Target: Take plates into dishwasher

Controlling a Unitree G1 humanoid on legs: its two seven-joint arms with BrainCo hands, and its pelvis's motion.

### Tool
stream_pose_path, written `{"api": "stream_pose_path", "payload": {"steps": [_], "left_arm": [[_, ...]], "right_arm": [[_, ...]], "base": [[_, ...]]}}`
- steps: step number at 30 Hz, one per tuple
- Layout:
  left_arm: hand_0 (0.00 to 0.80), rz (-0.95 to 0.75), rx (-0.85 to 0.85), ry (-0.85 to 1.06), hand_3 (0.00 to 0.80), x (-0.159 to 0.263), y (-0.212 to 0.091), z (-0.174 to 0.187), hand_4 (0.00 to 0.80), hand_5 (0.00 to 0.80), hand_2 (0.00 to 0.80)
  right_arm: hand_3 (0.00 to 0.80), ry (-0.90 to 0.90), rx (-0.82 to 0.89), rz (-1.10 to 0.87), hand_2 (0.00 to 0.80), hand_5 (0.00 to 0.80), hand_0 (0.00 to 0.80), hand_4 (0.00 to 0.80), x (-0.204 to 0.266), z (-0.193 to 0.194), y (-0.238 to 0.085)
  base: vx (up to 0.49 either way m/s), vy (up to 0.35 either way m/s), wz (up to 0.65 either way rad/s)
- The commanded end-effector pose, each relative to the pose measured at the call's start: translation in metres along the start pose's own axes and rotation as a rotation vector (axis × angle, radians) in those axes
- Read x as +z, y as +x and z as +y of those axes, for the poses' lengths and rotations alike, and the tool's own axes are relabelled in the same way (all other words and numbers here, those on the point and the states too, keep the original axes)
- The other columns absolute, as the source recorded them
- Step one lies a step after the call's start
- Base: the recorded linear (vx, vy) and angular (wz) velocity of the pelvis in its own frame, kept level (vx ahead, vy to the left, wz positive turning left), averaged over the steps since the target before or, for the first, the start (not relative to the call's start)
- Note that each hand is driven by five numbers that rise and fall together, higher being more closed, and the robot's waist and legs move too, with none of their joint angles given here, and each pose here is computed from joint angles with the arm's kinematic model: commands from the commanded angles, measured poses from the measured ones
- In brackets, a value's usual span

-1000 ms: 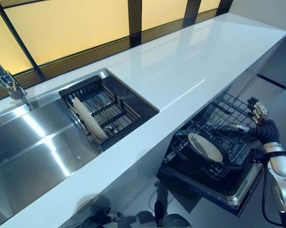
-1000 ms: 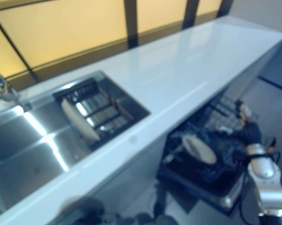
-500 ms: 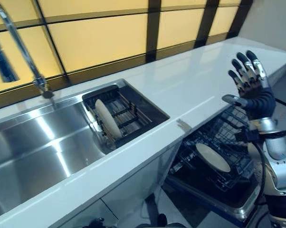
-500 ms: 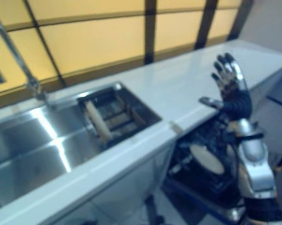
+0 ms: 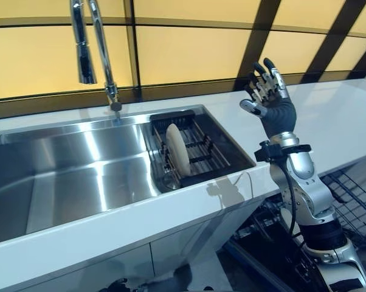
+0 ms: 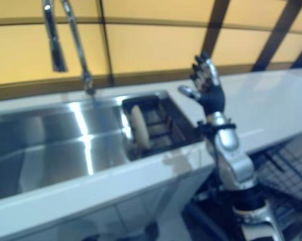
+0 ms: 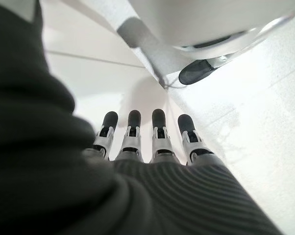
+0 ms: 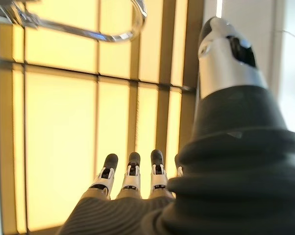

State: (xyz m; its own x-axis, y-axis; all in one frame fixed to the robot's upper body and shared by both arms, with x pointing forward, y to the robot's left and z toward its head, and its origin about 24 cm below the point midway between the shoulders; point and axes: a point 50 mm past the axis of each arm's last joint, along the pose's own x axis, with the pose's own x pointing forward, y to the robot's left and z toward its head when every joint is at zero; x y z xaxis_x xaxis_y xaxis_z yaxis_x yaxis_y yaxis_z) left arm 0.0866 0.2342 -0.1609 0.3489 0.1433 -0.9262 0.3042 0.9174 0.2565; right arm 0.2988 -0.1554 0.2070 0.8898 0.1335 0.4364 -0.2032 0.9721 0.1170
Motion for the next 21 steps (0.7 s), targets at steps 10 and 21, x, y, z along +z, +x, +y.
{"api": "stream_pose_path", "payload": {"steps": [10,21], "left_arm": [[0.000,-0.045,0.044,0.026,0.000,0.027,0.004,0.015,0.000,0.000,0.000],[0.000,-0.046,0.045,0.044,0.000,0.027,0.004,0.016,0.000,0.000,0.000]], "right_arm": [[0.000,-0.019,-0.078,-0.025,0.000,0.000,0.000,0.000,0.027,0.012,0.055],[0.000,-0.027,-0.099,0.032,0.000,0.000,0.000,0.000,0.029,0.013,0.071]], "base": [[-0.003,-0.008,0.21],[-0.013,-0.010,0.17]]}}
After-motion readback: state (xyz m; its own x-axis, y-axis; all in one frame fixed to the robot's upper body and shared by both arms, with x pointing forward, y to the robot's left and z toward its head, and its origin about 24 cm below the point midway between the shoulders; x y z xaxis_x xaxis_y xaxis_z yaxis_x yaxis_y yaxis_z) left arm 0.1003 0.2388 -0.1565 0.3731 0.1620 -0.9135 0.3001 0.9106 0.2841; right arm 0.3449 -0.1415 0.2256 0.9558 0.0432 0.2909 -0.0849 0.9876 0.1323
